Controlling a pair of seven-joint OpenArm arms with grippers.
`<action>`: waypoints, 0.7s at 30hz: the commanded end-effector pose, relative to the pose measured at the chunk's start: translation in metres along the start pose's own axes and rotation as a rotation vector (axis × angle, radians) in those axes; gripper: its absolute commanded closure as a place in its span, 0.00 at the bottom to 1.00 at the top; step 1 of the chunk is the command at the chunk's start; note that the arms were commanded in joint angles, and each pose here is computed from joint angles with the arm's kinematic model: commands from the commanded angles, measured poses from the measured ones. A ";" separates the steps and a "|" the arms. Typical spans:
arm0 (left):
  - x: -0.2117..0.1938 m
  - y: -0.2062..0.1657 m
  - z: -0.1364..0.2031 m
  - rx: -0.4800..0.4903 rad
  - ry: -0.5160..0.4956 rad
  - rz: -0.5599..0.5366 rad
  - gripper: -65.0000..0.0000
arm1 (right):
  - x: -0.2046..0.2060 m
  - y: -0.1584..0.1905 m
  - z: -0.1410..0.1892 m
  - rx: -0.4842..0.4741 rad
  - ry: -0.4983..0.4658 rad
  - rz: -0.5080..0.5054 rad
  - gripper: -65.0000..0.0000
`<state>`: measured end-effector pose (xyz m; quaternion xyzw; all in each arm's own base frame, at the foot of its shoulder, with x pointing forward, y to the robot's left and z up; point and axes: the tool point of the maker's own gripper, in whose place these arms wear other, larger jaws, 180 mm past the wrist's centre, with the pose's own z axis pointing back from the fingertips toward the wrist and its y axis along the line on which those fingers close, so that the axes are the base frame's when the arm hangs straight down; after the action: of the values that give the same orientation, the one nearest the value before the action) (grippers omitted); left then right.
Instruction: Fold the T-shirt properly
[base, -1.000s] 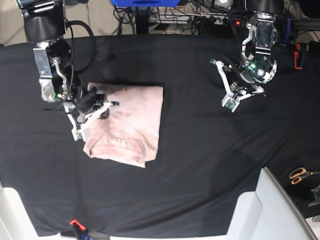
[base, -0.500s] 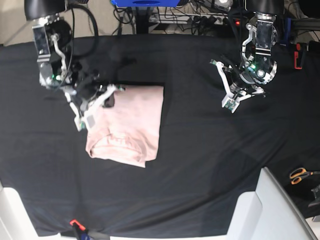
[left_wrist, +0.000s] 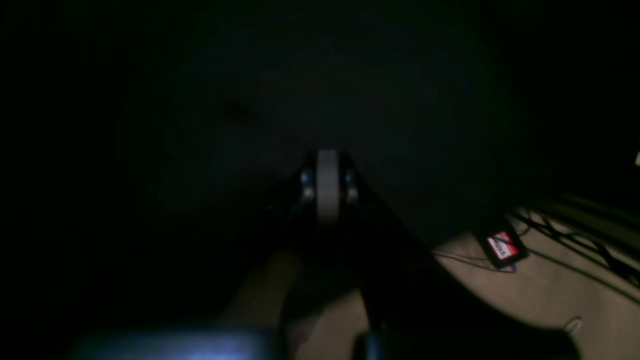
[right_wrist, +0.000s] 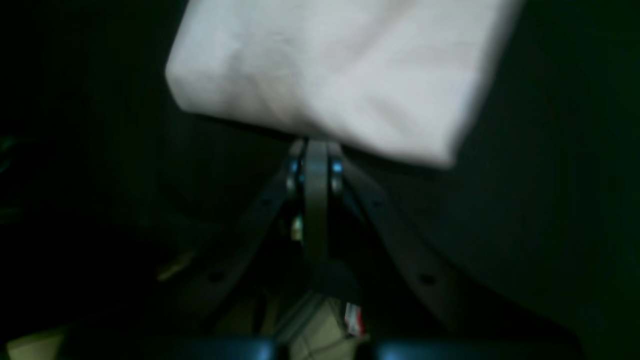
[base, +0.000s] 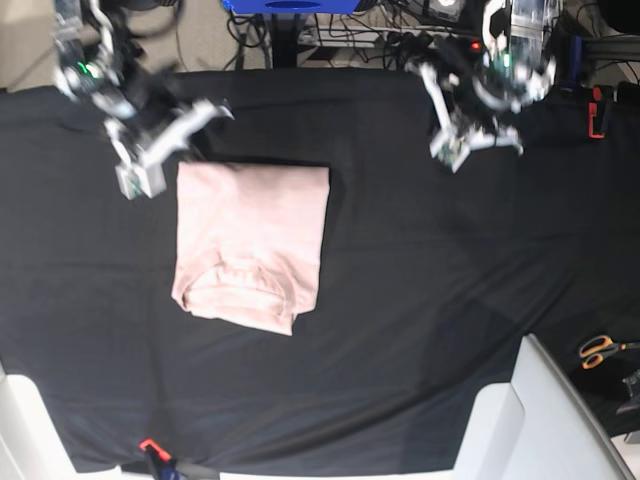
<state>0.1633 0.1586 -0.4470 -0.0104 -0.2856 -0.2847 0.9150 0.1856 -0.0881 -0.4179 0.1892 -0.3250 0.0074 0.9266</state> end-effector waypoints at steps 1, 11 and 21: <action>-0.011 -0.007 0.008 -0.011 0.012 -0.002 1.00 | -0.005 -0.003 0.011 -0.009 -0.004 -0.008 0.99; -0.110 -0.086 0.051 -0.171 0.210 0.067 1.00 | -0.142 -0.062 0.081 -0.182 0.405 -0.113 0.99; -0.227 -0.128 -0.022 -0.285 0.430 0.324 1.00 | -0.302 -0.037 0.027 -0.078 0.819 -0.163 0.99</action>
<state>-0.0394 0.1660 -0.6052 -0.1182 -0.0419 -0.1673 0.9779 -0.0540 -0.0984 -0.5972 0.1585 0.0736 -0.0082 0.9846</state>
